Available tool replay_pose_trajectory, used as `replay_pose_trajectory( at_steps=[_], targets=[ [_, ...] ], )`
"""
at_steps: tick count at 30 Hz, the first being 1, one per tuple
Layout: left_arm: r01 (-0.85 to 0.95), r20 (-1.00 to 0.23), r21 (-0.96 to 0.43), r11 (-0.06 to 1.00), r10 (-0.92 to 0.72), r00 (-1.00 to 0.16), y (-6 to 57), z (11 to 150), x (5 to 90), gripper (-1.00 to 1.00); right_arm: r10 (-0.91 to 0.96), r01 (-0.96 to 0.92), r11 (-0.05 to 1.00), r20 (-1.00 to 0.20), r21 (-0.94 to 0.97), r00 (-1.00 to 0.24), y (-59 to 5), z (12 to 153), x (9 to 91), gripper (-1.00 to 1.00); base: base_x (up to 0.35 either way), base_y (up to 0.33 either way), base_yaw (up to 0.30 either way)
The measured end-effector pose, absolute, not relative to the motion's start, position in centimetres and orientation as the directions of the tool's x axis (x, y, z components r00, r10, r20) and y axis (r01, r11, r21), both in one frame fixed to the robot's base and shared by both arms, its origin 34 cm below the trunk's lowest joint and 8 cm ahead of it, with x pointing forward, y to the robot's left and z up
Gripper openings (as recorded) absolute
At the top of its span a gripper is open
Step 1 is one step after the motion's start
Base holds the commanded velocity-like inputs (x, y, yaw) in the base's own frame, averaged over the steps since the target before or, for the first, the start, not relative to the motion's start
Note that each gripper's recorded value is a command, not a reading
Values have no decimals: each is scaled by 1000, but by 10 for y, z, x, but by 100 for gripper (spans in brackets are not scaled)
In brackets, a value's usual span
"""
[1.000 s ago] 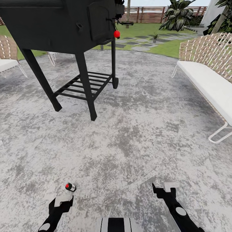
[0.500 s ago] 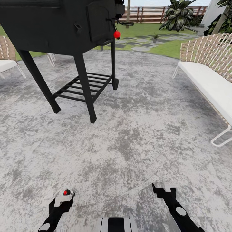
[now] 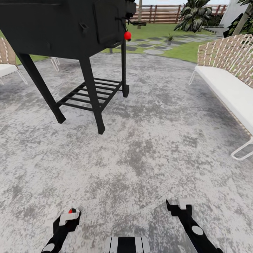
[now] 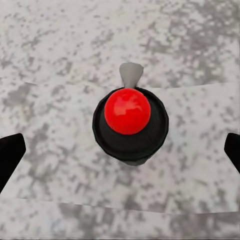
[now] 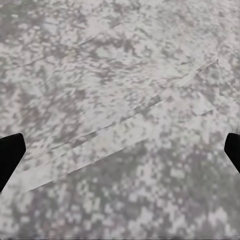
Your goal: Pick up the pesticide atomizer in the garden and spray insectifuge to fully cover both potted plants in the garden.
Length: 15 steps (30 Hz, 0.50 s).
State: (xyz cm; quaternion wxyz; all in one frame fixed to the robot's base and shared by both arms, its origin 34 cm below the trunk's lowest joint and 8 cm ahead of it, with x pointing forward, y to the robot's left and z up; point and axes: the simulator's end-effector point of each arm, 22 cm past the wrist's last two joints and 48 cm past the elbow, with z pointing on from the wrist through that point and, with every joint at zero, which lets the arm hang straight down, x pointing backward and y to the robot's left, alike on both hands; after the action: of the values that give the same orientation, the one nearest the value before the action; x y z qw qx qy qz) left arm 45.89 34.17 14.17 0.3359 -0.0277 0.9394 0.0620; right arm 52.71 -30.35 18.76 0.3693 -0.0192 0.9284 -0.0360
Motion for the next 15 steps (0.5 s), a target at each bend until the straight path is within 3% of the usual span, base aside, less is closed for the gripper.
replay_pose_trajectory(
  at_steps=[15],
  targets=[
    [-89, -602, 101, 991, -11, -798, 341, 125, 443, 100, -63, -12, 997, -652, -81, -756, -304, 168, 513, 100, 0, 0, 0]
  ],
)
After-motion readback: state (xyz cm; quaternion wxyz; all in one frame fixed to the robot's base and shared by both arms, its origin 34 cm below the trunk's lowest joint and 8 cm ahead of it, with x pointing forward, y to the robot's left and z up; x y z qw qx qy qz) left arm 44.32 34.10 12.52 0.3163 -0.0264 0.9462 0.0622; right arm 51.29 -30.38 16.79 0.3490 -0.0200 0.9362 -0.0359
